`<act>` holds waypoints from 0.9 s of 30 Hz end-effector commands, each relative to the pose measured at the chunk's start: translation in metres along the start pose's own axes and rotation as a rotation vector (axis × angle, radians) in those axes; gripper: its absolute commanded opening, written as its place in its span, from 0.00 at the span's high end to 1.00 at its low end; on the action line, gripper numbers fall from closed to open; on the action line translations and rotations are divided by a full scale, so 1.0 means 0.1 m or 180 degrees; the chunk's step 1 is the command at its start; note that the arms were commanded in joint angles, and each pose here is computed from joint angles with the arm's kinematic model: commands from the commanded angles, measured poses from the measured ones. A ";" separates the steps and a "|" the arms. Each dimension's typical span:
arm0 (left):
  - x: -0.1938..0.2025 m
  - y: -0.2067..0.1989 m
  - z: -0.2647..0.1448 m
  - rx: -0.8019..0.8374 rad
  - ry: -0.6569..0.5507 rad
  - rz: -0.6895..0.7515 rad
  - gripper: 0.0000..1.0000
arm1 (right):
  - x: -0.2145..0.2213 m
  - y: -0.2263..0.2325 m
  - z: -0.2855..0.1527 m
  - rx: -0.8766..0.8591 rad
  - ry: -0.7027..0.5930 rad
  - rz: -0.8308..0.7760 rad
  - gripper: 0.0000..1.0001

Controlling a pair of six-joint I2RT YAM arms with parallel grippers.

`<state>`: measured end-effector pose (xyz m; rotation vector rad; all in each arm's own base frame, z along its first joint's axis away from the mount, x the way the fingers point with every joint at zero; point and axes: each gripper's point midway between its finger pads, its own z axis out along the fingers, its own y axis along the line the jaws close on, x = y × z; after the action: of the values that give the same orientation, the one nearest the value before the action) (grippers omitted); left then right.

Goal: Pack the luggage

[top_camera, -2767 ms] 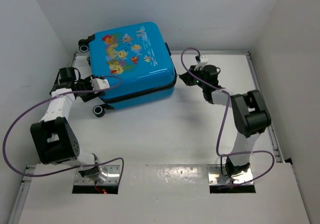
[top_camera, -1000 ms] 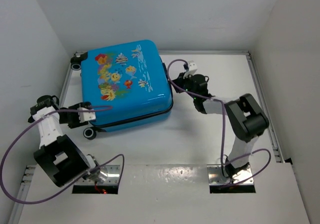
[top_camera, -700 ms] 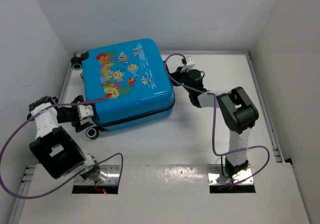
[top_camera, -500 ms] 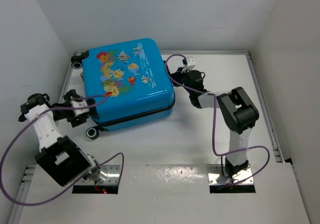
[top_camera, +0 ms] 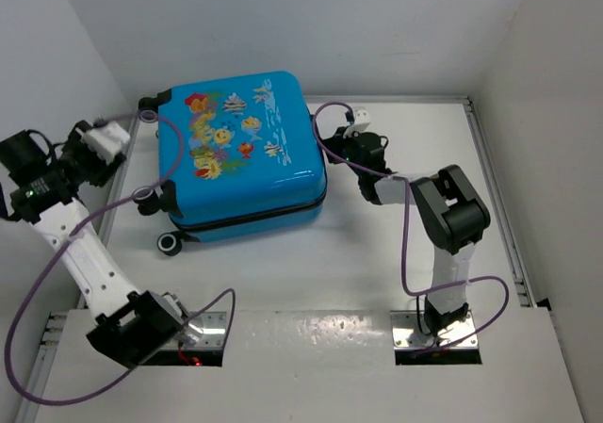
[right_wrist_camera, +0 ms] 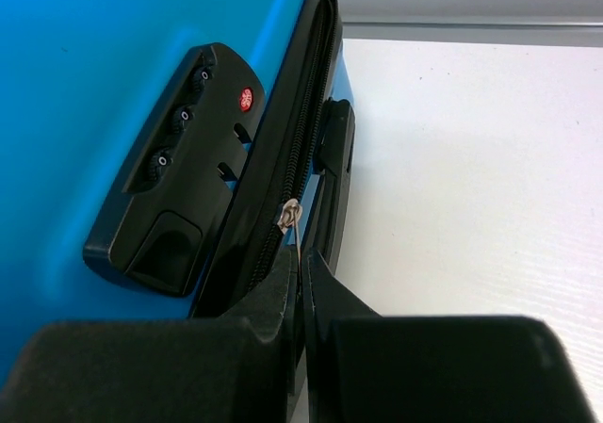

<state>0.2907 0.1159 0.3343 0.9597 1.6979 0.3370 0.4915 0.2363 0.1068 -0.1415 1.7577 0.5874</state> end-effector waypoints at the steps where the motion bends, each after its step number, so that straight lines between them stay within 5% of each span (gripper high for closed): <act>1: 0.40 0.41 0.34 -0.0682 0.0526 -0.1434 0.54 | -0.13 -0.09 -0.08 0.0113 -0.0036 -0.0043 1.00; 3: 0.62 0.32 0.76 -0.0559 0.0751 -0.2033 0.63 | -0.12 -0.06 -0.09 0.0083 0.0013 -0.0021 1.00; 10: 0.78 0.25 1.70 -0.0454 0.1110 -0.2751 0.76 | -0.01 0.02 -0.16 -0.0016 0.0221 0.0005 1.00; 20: 0.36 -0.39 3.00 0.0380 0.0943 -0.2645 0.76 | 0.18 0.08 -0.23 0.0063 0.0717 0.0024 1.00; 27: -0.20 -0.51 3.80 0.0750 0.0398 -0.2391 0.76 | 0.14 0.23 -0.40 -0.0168 0.0745 0.0197 1.00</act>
<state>0.5779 0.0818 0.1855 0.2286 2.2038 -0.0543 0.4593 0.2290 0.0854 -0.1711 2.0004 0.5832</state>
